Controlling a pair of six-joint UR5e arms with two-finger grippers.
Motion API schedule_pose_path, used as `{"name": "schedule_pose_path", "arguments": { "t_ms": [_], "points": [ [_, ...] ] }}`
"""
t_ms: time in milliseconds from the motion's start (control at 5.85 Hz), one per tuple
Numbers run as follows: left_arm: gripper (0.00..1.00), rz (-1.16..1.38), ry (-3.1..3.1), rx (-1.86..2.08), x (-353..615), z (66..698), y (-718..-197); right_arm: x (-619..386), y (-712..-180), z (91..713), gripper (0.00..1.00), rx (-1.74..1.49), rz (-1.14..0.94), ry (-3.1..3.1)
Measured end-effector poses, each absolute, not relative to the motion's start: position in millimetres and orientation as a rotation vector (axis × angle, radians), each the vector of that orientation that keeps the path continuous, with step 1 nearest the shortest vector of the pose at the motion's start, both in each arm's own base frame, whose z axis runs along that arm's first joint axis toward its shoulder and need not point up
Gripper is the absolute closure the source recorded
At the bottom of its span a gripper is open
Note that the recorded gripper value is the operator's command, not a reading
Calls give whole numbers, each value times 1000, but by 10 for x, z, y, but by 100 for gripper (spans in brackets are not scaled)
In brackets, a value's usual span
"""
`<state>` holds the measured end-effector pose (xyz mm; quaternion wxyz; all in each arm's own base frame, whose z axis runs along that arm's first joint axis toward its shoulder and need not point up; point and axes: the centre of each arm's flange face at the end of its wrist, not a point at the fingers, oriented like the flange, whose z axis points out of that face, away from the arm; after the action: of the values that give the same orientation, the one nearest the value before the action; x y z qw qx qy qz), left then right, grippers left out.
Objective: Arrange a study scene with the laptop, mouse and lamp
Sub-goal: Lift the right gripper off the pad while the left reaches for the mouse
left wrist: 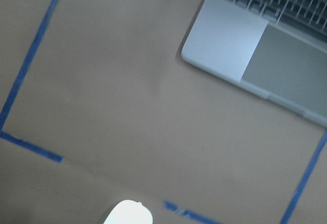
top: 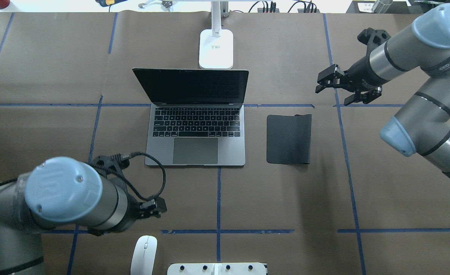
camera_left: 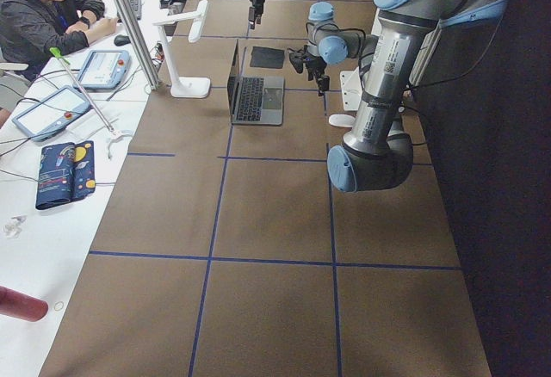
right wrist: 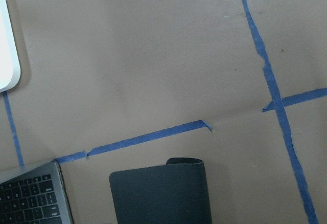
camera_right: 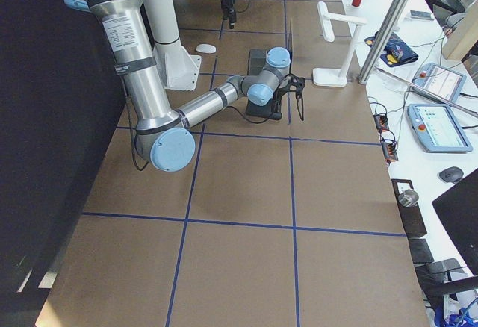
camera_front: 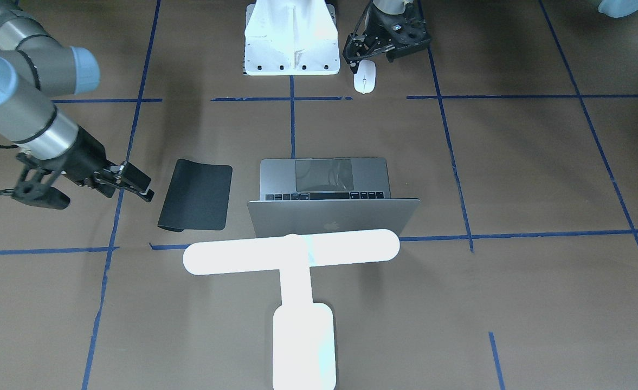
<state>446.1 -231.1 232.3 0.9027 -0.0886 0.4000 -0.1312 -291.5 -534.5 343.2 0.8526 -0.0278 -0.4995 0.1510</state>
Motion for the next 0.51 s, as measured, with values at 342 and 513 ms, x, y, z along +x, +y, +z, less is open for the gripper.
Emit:
{"name": "schedule_pose_path", "arguments": {
  "t_ms": [342,513],
  "points": [
    [0,-177,817,-128,4720,2615,-1732,-2664,-5357,3038,0,-94,354,-1023],
    [0,-157,790,-111,4821,2760,-1605,-2562,-5328,2933,0,-98,352,-1001]
  ]
}}
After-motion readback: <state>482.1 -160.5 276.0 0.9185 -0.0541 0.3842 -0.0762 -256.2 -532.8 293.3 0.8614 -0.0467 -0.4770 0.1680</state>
